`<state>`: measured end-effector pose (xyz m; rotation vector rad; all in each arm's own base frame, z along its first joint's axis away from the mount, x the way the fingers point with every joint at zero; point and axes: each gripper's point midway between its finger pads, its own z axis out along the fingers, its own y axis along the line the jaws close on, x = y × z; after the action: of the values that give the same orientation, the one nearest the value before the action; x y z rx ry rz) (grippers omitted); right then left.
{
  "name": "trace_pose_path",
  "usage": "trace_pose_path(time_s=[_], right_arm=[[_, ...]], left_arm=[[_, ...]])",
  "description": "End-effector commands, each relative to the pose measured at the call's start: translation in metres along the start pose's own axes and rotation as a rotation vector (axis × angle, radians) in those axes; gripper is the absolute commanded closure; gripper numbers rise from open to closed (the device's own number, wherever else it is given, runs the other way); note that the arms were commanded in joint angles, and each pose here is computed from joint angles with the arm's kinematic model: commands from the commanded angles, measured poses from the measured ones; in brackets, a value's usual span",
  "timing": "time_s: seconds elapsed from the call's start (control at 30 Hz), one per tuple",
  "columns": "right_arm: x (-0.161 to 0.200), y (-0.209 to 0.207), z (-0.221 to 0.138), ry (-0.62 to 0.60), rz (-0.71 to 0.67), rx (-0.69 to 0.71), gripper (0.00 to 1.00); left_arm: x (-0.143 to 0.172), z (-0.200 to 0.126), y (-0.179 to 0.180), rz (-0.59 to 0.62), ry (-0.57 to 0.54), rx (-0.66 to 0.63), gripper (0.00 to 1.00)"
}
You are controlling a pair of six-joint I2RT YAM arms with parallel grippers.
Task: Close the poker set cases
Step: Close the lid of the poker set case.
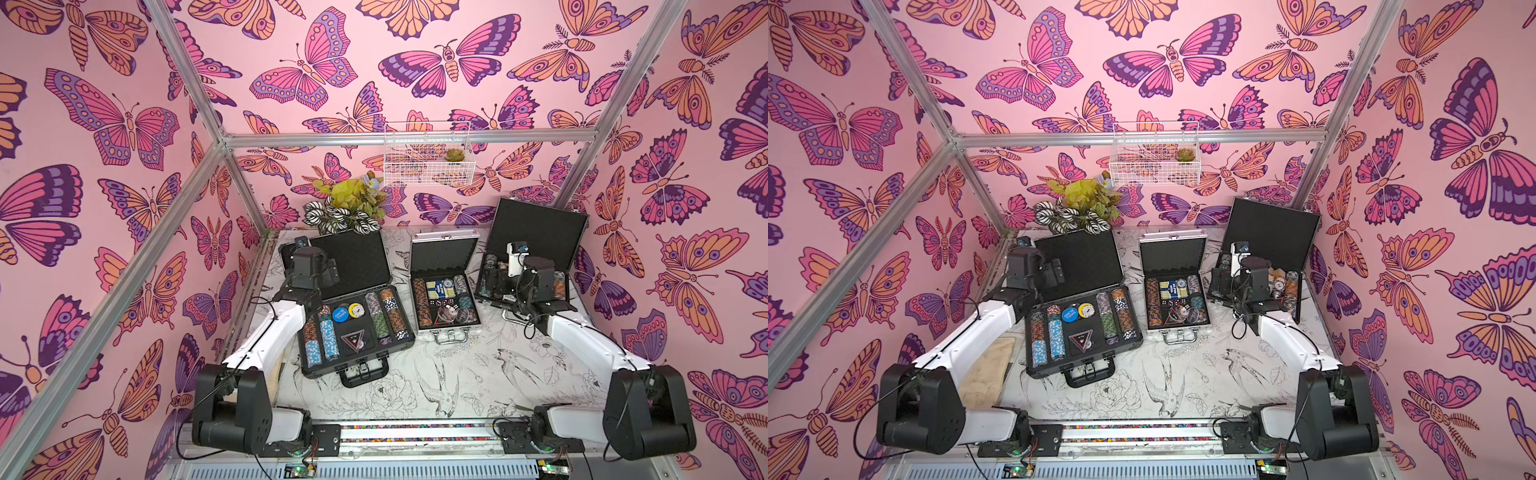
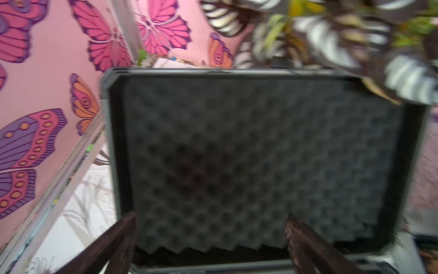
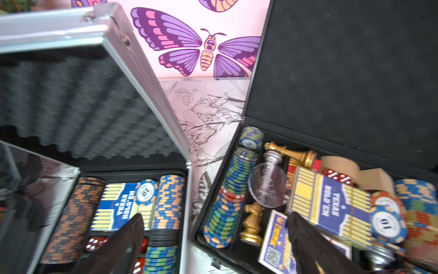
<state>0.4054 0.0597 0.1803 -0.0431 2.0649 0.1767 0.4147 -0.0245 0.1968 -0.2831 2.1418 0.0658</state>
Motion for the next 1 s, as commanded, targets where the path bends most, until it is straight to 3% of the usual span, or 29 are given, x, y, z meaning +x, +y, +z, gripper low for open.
trace_pose_path(time_s=[0.0, 0.13, 0.2, 0.33, 0.47, 0.67, 0.83, 0.97], right_arm=[[0.001, 0.018, -0.004, 0.047, 0.05, -0.066, 0.09], [0.007, 0.022, -0.005, 0.089, 0.087, -0.09, 0.11], [0.012, 0.027, -0.006, 0.106, 0.108, -0.107, 0.12], [0.023, 0.032, -0.003, 0.136, 0.138, -0.109, 0.13], [0.036, 0.038, 0.004, 0.196, 0.187, -0.116, 0.15], [0.049, 0.048, 0.012, 0.25, 0.271, -0.134, 0.21], [0.059, 0.064, 0.024, 0.278, 0.334, -0.161, 0.25], [0.053, 0.079, 0.034, 0.251, 0.475, -0.238, 0.31]], left_arm=[[0.024, -0.004, -0.007, 0.047, 0.111, -0.071, 0.05], [0.018, -0.006, -0.032, 0.2, 0.088, -0.084, 0.04], [0.014, -0.007, -0.051, 0.274, 0.086, -0.028, 0.04], [0.013, -0.011, -0.084, 0.311, 0.106, 0.058, 0.05], [0.026, -0.015, -0.121, 0.273, 0.16, 0.159, 0.05], [0.037, -0.022, -0.163, 0.074, 0.272, 0.337, 0.08], [0.023, -0.034, -0.198, -0.035, 0.321, 0.483, 0.08], [0.005, -0.039, -0.222, -0.067, 0.325, 0.567, 0.09]])
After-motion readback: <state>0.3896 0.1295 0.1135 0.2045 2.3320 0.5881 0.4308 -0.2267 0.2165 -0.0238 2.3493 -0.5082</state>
